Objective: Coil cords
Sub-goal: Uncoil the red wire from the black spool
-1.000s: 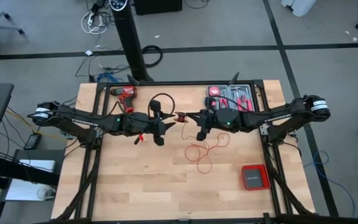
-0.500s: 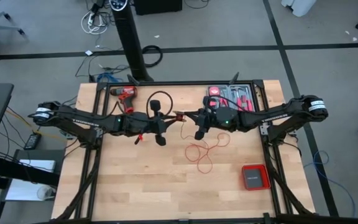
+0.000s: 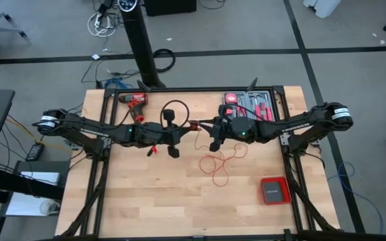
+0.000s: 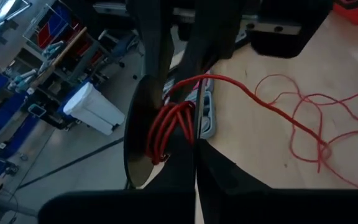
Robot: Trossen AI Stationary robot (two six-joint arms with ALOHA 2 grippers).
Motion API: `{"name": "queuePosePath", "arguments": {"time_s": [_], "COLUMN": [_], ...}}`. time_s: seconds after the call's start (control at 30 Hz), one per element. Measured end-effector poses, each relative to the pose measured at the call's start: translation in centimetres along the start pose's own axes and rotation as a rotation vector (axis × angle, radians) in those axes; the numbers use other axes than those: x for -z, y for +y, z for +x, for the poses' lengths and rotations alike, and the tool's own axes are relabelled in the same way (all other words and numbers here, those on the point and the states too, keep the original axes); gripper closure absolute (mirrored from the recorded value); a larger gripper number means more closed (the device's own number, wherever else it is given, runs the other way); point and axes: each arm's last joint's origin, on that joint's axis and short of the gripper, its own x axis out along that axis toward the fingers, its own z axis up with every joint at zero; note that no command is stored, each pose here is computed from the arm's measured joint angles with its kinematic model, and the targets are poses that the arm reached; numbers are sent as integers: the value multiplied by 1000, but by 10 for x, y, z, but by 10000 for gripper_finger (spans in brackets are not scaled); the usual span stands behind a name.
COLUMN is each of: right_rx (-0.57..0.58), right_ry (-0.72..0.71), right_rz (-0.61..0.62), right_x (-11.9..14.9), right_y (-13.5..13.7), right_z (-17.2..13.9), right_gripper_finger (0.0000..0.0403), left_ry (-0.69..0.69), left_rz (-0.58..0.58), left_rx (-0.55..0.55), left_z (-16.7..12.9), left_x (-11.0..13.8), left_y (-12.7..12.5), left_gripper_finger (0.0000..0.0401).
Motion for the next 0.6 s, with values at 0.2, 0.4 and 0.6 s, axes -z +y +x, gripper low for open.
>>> {"name": "queuePosePath", "arguments": {"time_s": [0.2, 0.4, 0.6], "right_rx": [46, -87, -270], "right_ry": [88, 149, 79], "right_rz": [-4, 195, 427], "right_x": [-2, 5, 8], "right_y": [-9, -11, -7], "right_z": [-19, -28, -15], "right_gripper_finger": [295, 290, 293], "left_ry": [47, 29, -16], "left_rz": [23, 15, 50], "left_rx": [-6, -20, 1], "left_z": [-7, -22, -28], "left_x": [2, -2, -6], "left_y": [4, 15, 19], "left_gripper_finger": [401, 401, 401]}}
